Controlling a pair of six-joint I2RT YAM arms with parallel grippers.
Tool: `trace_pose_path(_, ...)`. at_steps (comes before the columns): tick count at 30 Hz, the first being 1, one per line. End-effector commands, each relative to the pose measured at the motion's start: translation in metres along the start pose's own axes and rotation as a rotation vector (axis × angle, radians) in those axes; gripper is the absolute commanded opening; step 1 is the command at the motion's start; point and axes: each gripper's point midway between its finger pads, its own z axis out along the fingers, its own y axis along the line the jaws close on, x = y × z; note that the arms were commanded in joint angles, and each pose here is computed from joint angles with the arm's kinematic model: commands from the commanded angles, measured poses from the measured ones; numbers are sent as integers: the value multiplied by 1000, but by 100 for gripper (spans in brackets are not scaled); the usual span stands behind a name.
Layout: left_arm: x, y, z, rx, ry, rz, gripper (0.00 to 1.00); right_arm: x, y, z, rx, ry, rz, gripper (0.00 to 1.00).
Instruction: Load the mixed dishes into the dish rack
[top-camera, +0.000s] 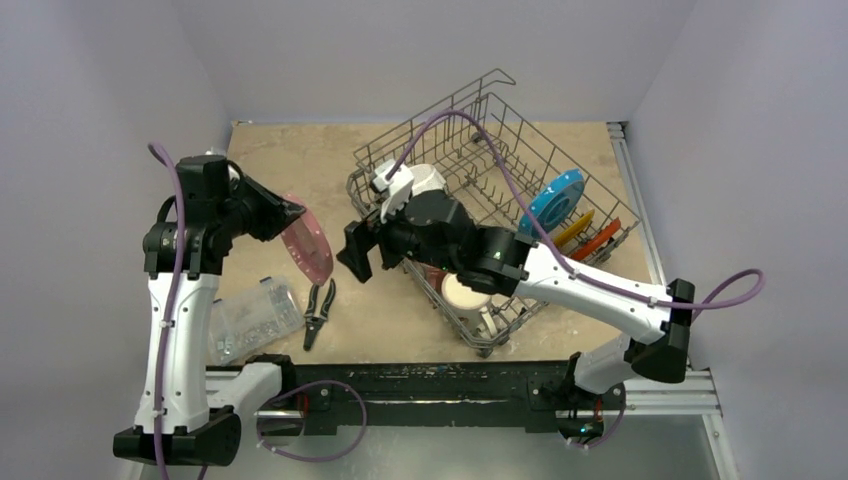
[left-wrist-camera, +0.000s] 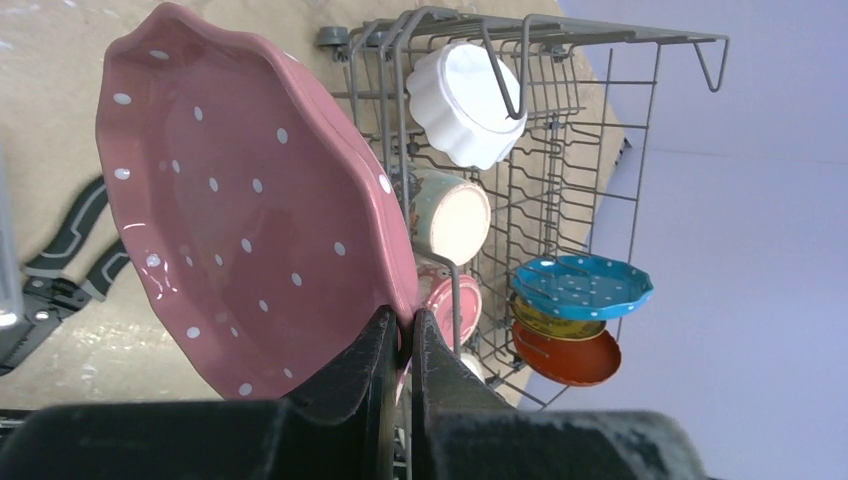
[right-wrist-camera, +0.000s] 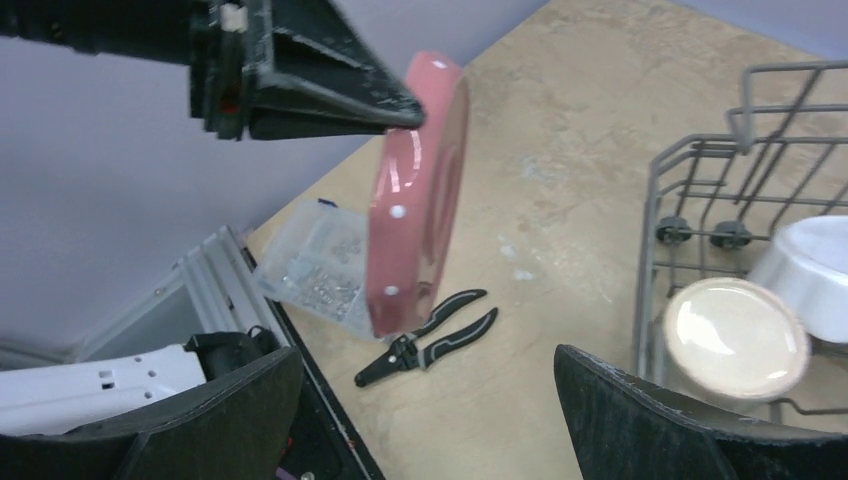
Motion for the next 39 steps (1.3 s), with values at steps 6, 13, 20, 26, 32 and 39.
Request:
trace_pose_path(6,-2,-42,-20,242,-44,-81,0,23,39,26,17,-38,-52,98)
trace_pose_path(13,19,-30,-17,240,30,-192,0,50,31,52,224,-30,-138,94)
trace_pose_path(20,27,-23,-22,229,49,-224,0,59,22,75,332,-47,-175,75)
trace_pose_path(26,35,-16,-22,206,76,-255,0,55,34,82,240,-96,-241,0)
trace_pose_path(32,50,-2,-17,126,154,-316,0,35,39,73,199,-189,-307,0)
trace_pose_path(39,50,-10,-6,183,173,-351,43,17,47,66,154,-251,-356,0)
